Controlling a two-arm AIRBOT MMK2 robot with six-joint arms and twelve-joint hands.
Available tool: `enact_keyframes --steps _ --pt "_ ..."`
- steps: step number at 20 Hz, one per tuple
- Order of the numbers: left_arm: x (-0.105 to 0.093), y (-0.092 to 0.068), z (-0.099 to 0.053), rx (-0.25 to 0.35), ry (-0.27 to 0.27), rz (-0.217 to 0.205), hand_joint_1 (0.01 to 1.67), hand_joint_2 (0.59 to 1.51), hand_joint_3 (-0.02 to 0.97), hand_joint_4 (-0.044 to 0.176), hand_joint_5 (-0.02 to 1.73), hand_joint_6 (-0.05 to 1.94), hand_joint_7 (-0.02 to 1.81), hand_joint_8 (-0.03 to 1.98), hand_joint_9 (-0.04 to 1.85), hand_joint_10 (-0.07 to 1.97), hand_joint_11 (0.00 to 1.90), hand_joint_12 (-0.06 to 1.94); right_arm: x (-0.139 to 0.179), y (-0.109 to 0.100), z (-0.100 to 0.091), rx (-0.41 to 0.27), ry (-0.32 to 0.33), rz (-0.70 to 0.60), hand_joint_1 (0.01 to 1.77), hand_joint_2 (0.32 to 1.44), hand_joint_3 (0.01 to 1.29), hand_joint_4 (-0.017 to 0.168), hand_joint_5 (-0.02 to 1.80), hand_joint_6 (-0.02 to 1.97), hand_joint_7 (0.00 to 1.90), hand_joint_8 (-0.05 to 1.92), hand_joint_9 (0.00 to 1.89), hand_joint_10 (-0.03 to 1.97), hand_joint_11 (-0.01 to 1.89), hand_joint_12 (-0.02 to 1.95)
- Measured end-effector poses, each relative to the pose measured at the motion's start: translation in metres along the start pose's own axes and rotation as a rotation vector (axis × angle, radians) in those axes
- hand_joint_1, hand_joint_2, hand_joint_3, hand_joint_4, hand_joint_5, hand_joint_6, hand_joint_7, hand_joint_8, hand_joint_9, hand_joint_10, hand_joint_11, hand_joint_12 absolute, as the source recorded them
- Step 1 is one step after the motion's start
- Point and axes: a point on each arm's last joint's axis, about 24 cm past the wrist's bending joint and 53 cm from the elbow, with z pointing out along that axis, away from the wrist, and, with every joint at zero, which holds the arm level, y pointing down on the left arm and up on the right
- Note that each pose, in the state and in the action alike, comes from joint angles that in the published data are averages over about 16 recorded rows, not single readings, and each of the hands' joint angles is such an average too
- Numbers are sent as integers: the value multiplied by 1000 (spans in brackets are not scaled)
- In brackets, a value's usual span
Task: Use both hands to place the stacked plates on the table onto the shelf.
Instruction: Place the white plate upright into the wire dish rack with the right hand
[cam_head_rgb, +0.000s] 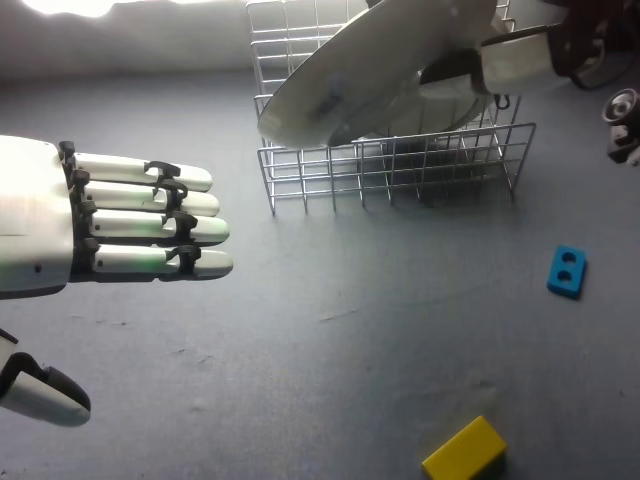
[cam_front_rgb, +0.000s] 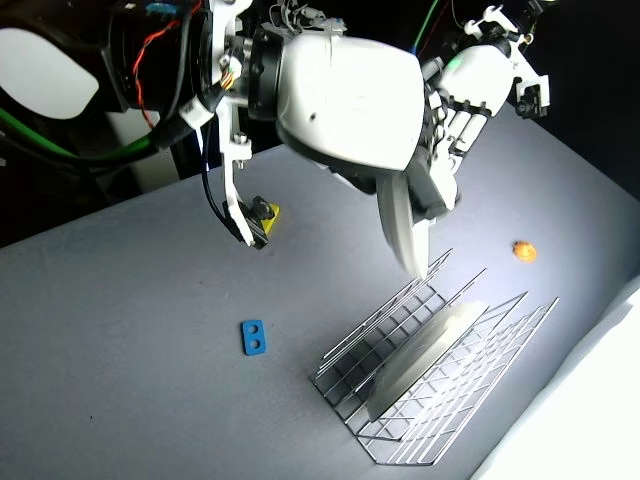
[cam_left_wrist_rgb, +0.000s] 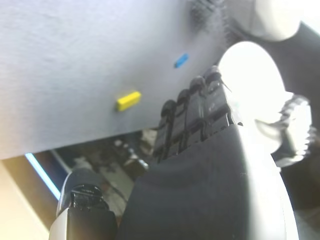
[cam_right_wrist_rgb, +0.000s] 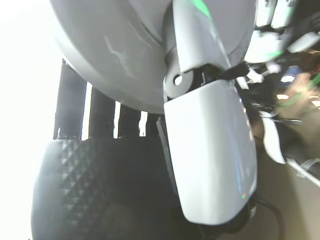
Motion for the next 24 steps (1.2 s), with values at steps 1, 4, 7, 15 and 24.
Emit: enact_keyframes --steps 1,4,7,15,24 --pt "1 -4 1 13 5 5 21 1075 18 7 40 15 19 2 19 10 14 7 -2 -3 0 7 -5 18 1347 1020 13 -1 868 1102 980 1009 955 1094 811 1190" --pt "6 -13 2 48 21 13 21 1075 18 7 37 15 19 2 19 9 14 7 -7 -10 1 28 -17 75 1348 1019 13 -2 869 1098 982 1005 957 1092 809 1194" --pt "8 -22 3 80 29 15 21 1075 19 7 37 15 20 2 18 9 14 7 -10 -18 2 48 -25 128 1350 1019 13 -2 867 1102 977 1015 953 1100 803 1200" --pt "8 -46 3 165 25 -20 21 1075 19 7 42 15 21 1 19 10 14 7 -15 -43 2 113 -47 259 1357 1019 13 -1 855 1125 966 1031 931 1122 784 1219" --pt "5 -66 -2 243 21 -80 21 1077 18 6 45 15 21 1 19 10 15 9 -18 -64 6 157 -66 351 1363 1019 13 -2 838 1148 958 1045 916 1137 774 1225"
